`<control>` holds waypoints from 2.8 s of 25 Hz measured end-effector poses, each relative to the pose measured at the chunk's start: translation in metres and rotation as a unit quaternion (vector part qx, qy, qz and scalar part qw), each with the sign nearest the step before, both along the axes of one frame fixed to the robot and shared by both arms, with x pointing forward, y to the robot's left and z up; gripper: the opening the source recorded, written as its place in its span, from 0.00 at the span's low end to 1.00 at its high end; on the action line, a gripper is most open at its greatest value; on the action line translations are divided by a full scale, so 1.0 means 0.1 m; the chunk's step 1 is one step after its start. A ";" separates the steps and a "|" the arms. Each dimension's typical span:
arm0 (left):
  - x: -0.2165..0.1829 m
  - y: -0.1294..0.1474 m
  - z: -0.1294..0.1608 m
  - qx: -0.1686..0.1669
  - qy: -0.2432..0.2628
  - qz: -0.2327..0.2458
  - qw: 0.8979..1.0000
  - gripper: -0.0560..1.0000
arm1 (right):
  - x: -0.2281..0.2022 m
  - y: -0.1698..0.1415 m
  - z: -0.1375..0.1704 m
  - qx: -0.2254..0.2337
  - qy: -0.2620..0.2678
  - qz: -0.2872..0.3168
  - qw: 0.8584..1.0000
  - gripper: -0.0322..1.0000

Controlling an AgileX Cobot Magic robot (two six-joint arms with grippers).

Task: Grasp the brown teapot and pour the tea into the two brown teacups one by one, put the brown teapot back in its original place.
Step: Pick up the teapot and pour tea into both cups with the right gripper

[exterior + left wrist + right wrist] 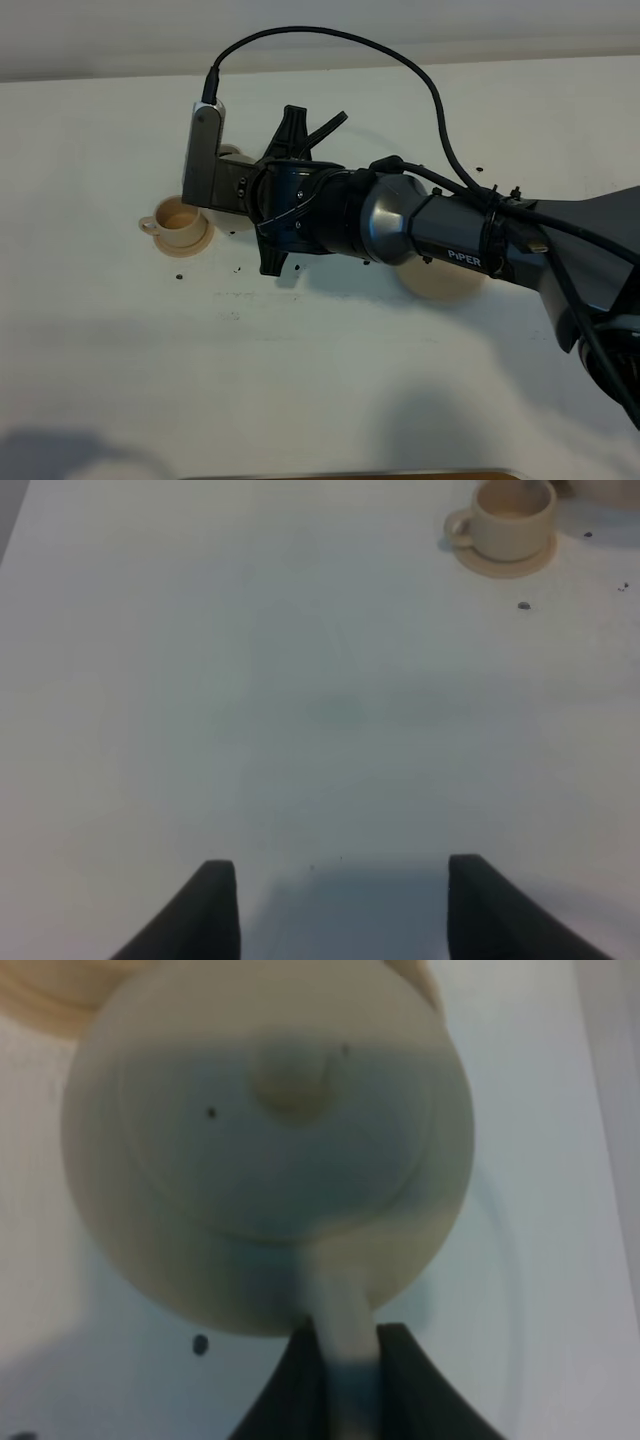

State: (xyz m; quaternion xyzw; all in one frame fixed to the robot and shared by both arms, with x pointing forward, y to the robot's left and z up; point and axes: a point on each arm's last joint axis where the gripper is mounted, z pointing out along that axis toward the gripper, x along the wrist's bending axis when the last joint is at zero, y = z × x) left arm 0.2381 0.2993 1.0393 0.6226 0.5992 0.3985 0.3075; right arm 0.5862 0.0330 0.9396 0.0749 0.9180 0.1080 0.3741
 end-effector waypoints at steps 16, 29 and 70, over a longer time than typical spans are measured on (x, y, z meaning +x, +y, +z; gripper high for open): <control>0.00 0.00 0.00 0.000 0.000 0.000 1.000 0.55 | 0.01 0.01 0.03 -0.030 -0.030 0.021 0.999 0.11; 0.00 0.00 0.00 0.000 0.000 0.000 1.000 0.55 | -0.06 0.08 -0.04 -0.060 -0.040 0.037 0.997 0.11; 0.00 0.00 0.00 0.000 0.000 0.000 1.000 0.55 | -0.13 0.17 0.06 -0.107 -0.082 0.050 0.990 0.11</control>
